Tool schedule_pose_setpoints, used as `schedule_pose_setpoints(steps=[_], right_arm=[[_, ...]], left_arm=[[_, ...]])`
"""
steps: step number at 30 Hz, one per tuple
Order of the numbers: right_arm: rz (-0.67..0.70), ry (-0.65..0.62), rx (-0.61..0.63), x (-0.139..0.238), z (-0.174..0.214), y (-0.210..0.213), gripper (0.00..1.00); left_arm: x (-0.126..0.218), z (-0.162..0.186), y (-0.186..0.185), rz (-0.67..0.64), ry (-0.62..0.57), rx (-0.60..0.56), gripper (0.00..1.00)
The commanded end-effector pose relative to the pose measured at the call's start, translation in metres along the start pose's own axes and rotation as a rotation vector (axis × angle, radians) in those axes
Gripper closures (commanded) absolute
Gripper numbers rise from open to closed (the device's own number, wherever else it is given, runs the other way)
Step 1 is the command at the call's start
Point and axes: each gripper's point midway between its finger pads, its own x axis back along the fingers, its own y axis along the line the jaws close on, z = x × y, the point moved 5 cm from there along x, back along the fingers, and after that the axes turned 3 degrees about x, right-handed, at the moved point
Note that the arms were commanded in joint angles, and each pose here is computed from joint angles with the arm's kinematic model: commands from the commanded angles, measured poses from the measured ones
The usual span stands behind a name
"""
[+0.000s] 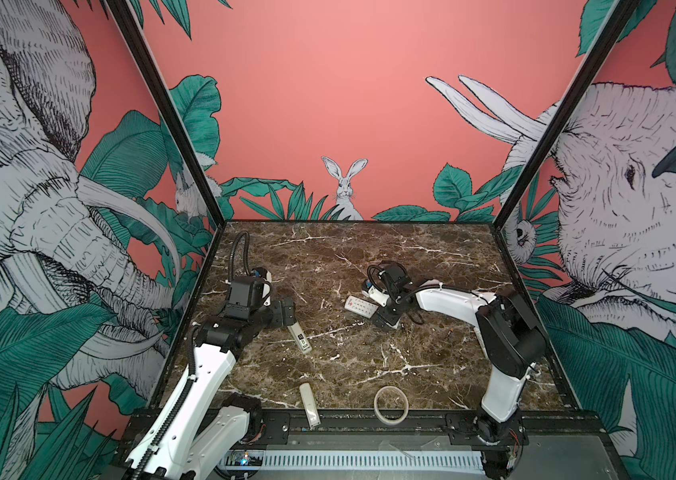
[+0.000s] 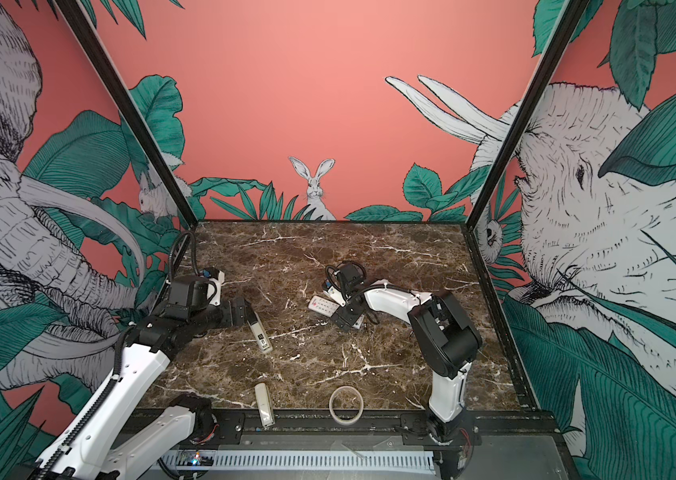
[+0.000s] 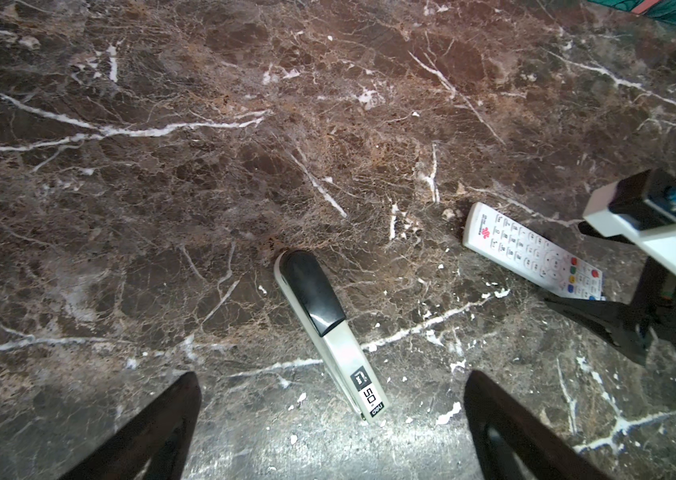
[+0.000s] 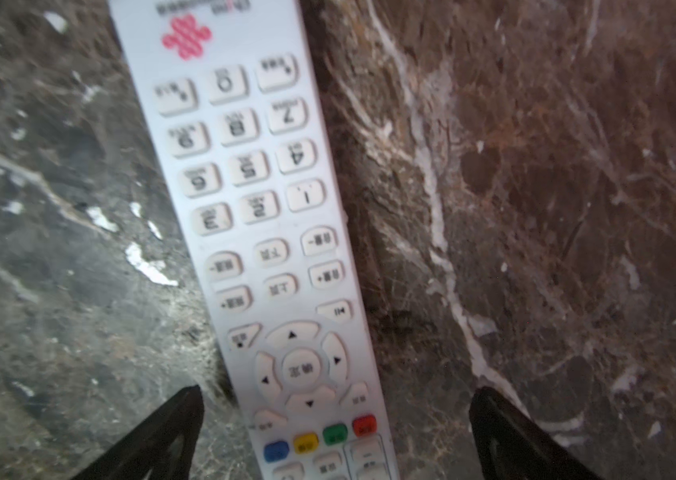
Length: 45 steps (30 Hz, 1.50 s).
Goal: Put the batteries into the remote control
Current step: 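Reach the right gripper toward the white remote control while the left arm rises, then grasp the white remote control lengthwise with the right gripper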
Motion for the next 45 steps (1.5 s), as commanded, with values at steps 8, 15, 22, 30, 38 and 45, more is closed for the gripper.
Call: schedule_pose_setpoints(steps=[8,15,22,30,38,45], right_arm=[[0.237,0.24,-0.131,-0.006,0.037,-0.043,0.01],[0.344,0.248,-0.227,-0.017,0.008,-0.088,0.01],[0.355,0.203,-0.272,-0.036,-0.042,-0.118,0.01],[0.252,0.096,-0.211,-0.052,-0.097,-0.097,0.01],[0.165,0.029,-0.155,-0.06,-0.127,-0.055,0.0],[0.191,-0.018,-0.275,-0.036,-0.123,-0.046,0.01]], left_arm=[[-0.002,-0.002,-0.008,0.049,0.004,-0.017,0.0],[0.003,0.009,-0.004,0.05,0.001,-0.009,0.0],[0.006,0.01,-0.005,0.057,0.0,-0.011,0.0],[0.001,0.011,-0.005,0.063,0.007,-0.011,0.0],[-0.002,0.012,-0.006,0.067,0.016,-0.009,0.0],[-0.002,0.012,-0.006,0.074,0.011,-0.008,0.0]])
